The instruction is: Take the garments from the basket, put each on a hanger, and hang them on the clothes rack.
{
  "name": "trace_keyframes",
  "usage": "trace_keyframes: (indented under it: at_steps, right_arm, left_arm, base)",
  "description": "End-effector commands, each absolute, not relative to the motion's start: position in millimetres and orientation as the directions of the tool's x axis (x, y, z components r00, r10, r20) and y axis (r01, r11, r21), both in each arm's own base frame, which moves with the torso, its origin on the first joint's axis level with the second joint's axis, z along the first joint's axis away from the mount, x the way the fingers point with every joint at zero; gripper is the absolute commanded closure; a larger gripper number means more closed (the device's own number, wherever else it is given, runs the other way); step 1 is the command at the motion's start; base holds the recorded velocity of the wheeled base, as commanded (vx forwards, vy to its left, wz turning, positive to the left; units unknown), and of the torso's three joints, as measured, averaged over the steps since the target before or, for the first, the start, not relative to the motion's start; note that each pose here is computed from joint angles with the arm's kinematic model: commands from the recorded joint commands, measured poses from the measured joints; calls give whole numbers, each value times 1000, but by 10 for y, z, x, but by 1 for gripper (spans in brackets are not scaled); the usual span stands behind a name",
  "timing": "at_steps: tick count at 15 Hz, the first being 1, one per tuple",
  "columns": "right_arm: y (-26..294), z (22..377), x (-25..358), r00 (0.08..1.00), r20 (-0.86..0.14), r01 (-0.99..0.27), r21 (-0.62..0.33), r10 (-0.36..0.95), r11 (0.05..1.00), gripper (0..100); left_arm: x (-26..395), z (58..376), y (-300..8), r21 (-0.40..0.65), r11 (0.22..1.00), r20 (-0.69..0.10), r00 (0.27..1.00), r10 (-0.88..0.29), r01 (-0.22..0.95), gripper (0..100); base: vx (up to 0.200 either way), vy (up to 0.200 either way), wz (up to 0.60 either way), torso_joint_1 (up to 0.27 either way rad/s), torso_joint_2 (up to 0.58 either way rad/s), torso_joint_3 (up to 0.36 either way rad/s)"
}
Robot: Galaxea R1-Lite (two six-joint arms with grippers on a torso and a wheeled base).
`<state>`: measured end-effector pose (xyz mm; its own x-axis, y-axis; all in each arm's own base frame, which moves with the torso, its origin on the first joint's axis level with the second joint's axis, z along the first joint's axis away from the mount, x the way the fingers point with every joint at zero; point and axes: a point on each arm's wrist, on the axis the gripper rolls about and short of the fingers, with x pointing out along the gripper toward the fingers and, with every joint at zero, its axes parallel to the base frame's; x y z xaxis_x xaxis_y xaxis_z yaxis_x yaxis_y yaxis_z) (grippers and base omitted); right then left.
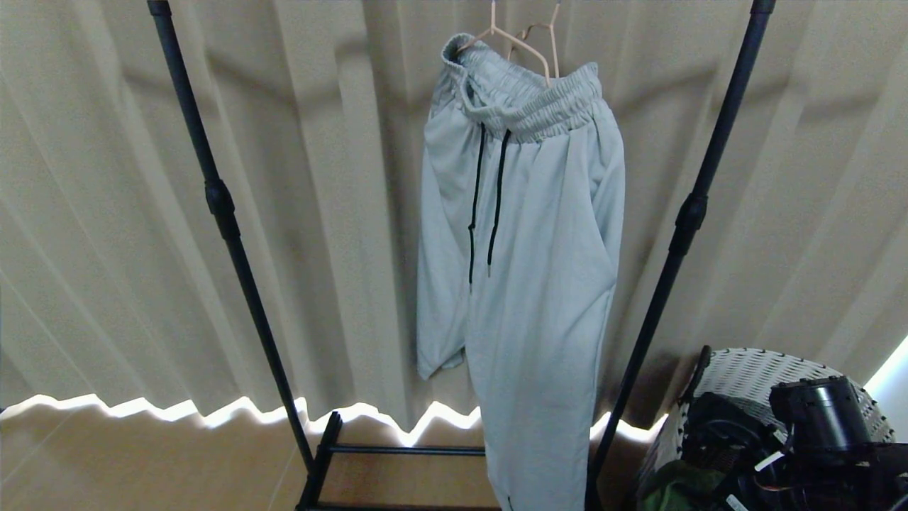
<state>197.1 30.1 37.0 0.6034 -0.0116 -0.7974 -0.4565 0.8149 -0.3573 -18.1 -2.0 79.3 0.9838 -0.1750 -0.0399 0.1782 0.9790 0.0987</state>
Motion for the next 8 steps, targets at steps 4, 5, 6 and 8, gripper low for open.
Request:
trace_keyframes:
  at_steps: [4, 5, 6, 8]
  right_arm:
    - [287, 208, 2067, 558, -829, -462, -342, -32, 818, 0]
    - [290, 196, 2113, 560, -828, -457, -343, -34, 821, 0]
    - [271, 168, 2192, 561, -826, -421, -346, -59, 838, 0]
    - [246, 128, 2231, 551, -831, -400, -344, -78, 849, 0]
  left_arm:
    - [-179, 793, -19, 97, 980, -41, 984, -172, 176, 0]
    - [-179, 793, -20, 97, 979, -41, 984, -175, 179, 0]
    - [-179, 793, -19, 97, 980, -41, 984, -172, 176, 0]
    - [-179, 793, -19, 97, 980, -41, 984, -172, 176, 0]
  base:
    - [0, 0, 0, 0, 0, 0]
    - [0, 0, 0, 0, 0, 0]
    - [0, 0, 0, 0, 0, 0]
    - [0, 0, 0, 0, 0, 0]
